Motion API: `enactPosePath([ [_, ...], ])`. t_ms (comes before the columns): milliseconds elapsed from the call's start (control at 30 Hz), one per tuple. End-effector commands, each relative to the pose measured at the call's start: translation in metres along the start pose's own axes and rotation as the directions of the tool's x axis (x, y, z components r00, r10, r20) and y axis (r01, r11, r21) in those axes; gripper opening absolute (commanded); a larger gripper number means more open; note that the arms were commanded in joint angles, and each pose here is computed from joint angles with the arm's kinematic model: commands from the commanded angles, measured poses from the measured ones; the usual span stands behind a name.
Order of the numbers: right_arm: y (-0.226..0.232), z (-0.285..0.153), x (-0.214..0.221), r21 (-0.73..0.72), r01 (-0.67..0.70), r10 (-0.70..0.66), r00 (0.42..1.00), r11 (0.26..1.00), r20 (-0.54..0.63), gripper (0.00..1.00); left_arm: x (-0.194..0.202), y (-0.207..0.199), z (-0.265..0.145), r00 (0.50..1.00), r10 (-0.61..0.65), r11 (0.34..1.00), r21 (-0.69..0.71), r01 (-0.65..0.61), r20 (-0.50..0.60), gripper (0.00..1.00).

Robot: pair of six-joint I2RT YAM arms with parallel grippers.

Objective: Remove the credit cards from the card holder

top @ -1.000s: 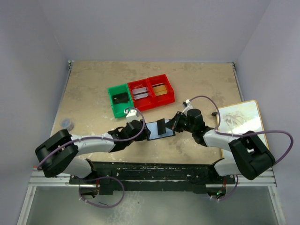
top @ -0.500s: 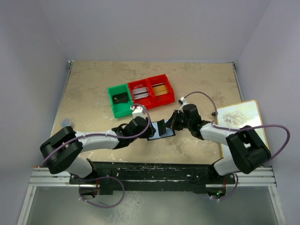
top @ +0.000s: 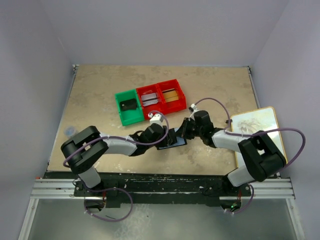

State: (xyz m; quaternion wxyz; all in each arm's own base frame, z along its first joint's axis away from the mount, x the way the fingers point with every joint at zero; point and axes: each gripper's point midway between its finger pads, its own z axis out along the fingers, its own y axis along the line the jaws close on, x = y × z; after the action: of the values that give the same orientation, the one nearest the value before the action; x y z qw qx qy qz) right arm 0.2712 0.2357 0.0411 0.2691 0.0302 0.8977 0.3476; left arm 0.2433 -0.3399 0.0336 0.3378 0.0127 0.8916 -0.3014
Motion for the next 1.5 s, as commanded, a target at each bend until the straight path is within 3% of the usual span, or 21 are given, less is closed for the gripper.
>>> enactPosePath([
  [0, 0.021, 0.002, -0.005, -0.102, 0.018, -0.018, 1.0, 0.995, 0.004, 0.11, 0.005, -0.006, 0.004, 1.0, -0.006, 0.999, 0.034, 0.006, -0.014, 0.29],
  [200, 0.027, 0.006, -0.002, -0.15, 0.003, -0.003, 1.0, 0.989, -0.004, 0.11, 0.008, -0.004, 0.005, 1.0, -0.01, 0.999, 0.03, 0.01, -0.023, 0.21],
  [1300, 0.015, 0.013, 0.009, -0.128, 0.01, -0.015, 0.999, 0.992, -0.032, 0.15, -0.001, -0.006, -0.006, 0.999, -0.038, 0.999, 0.04, 0.037, 0.009, 0.2],
  [1467, 0.015, 0.011, 0.007, -0.126, 0.004, -0.005, 1.0, 0.992, -0.009, 0.05, -0.005, -0.006, -0.01, 0.999, -0.042, 0.999, 0.035, 0.041, 0.025, 0.2],
])
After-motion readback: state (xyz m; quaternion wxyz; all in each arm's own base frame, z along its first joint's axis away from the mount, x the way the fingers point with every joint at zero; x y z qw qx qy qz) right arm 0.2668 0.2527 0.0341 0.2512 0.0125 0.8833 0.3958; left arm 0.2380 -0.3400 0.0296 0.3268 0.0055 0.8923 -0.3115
